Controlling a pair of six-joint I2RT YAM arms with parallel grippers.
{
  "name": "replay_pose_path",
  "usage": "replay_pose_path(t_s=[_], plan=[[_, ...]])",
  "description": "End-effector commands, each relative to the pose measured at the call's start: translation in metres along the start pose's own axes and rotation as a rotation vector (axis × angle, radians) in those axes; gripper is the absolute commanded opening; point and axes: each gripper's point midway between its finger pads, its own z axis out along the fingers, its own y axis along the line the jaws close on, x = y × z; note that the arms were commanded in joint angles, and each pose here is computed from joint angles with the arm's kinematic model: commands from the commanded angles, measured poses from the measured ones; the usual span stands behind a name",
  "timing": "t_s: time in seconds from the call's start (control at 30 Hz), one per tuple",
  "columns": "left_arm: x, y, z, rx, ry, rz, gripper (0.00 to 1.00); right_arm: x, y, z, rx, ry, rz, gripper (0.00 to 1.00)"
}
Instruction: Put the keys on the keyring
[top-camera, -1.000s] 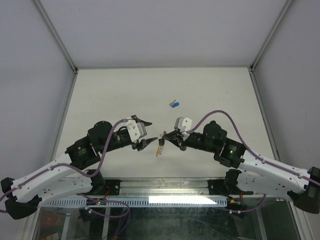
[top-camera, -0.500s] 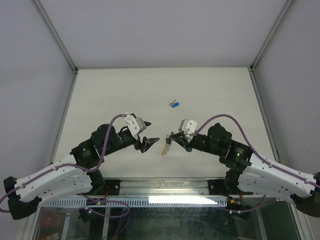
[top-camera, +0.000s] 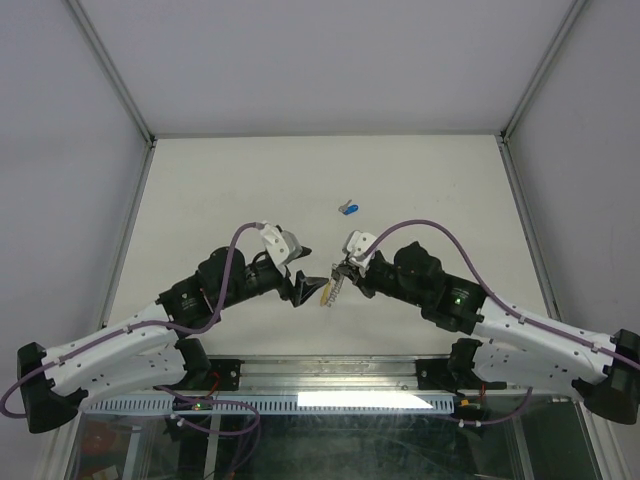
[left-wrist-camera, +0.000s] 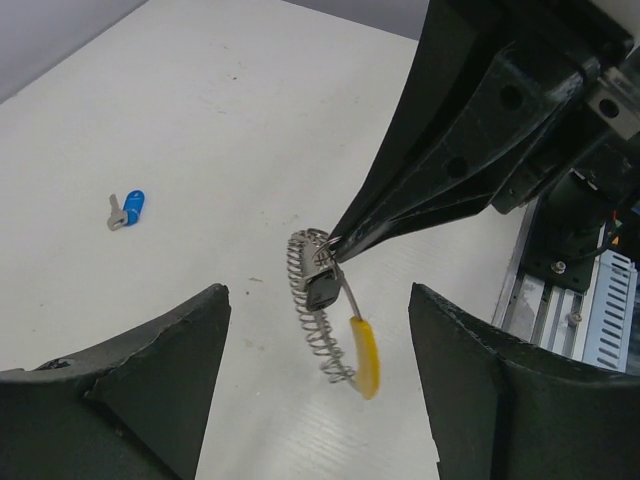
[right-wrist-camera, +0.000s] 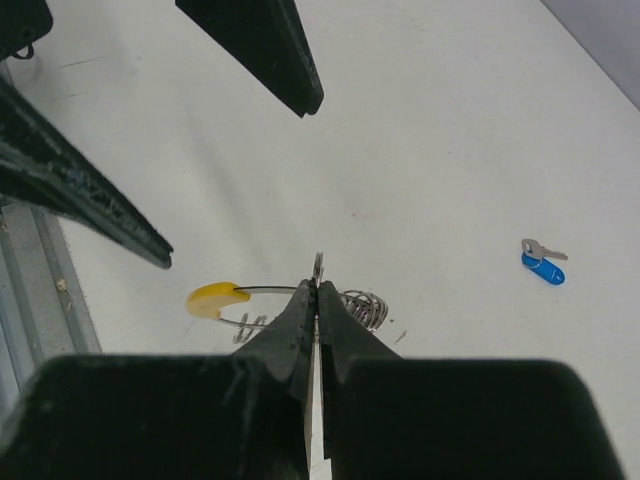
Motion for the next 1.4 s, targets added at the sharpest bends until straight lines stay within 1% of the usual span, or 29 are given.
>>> replay_pose_path(t_s=[0.0,0.27,0.5,0.67,0.77,0.9,1.1,1.23,1.37], plan=[[-0.020,-0.010,0.010,0.037,-0.079,-0.051,0.71,-0.051,-0.022,0.001,0.112,-0.143,0.060,0.00],[0.007,0.002,0.022,-0.013,0.003,-0.004,0.67,-0.061,-0.027,0.002,0.138,-0.172,0.112,0.00],[0.021,-0.002,0.035,0.017,0.052,0.020,0.60,-0.066,-0.028,0.004,0.148,-0.169,0.170,0.00],[0.029,0.001,0.038,0.007,0.079,0.049,0.47,-0.071,-0.026,0.003,0.134,-0.177,0.177,0.00],[0.032,0.004,0.038,-0.004,0.090,0.062,0.37,-0.073,-0.026,0.000,0.132,-0.185,0.180,0.00],[0.034,0.004,0.038,-0.007,0.098,0.069,0.27,-0.074,-0.023,0.000,0.117,-0.182,0.186,0.00],[0.033,0.007,0.038,-0.010,0.089,0.104,0.01,-0.075,-0.016,0.000,0.075,-0.166,0.188,0.00],[0.035,0.003,0.037,0.011,0.065,0.102,0.00,-0.077,-0.010,0.001,0.037,-0.154,0.186,0.01],[0.032,-0.002,0.035,0.032,0.029,0.088,0.00,-0.084,-0.004,0.001,0.001,-0.165,0.187,0.10]])
